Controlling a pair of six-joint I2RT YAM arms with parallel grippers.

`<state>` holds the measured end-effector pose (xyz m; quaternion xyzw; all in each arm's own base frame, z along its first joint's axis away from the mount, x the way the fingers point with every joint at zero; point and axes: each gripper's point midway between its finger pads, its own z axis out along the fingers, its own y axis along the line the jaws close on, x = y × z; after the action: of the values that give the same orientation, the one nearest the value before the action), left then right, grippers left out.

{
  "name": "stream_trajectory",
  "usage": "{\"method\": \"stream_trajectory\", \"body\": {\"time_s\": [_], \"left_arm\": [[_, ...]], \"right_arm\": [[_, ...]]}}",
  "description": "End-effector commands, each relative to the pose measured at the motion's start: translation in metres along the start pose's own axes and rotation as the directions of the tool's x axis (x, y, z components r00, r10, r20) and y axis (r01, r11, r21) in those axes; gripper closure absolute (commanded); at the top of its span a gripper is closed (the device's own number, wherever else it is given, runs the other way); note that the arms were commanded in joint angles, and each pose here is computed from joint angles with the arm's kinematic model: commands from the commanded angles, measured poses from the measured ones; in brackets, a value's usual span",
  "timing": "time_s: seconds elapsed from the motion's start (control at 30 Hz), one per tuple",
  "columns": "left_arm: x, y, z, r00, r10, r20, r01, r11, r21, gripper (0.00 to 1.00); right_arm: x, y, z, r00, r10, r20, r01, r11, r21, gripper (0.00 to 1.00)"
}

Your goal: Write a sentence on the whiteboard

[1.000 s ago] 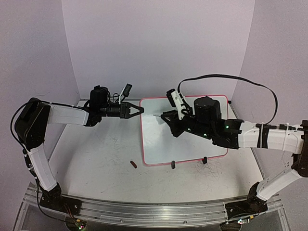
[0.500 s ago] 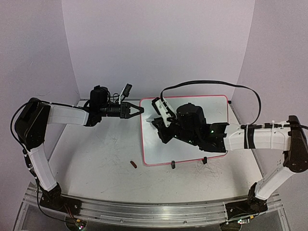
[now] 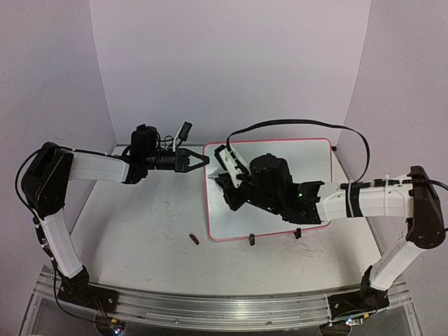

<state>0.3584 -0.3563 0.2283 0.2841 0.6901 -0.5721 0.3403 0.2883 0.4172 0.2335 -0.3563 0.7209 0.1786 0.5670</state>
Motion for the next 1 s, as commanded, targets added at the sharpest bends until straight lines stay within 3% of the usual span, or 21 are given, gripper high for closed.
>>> {"method": "stream_trajectory", "body": {"time_s": [0.0, 0.97], "left_arm": [[0.008, 0.005, 0.006, 1.0, -0.026, -0.011, 0.026, 1.0, -0.013, 1.0], [0.008, 0.005, 0.008, 0.999, -0.04, -0.017, 0.04, 0.999, -0.002, 1.0]], "right_arm": [[-0.013, -0.002, -0.005, 0.999, -0.001, 0.043, 0.0, 1.0, 0.011, 1.0], [0.0, -0.006, 0.012, 1.0, 0.005, 0.026, -0.006, 0.998, 0.069, 1.0]]}}
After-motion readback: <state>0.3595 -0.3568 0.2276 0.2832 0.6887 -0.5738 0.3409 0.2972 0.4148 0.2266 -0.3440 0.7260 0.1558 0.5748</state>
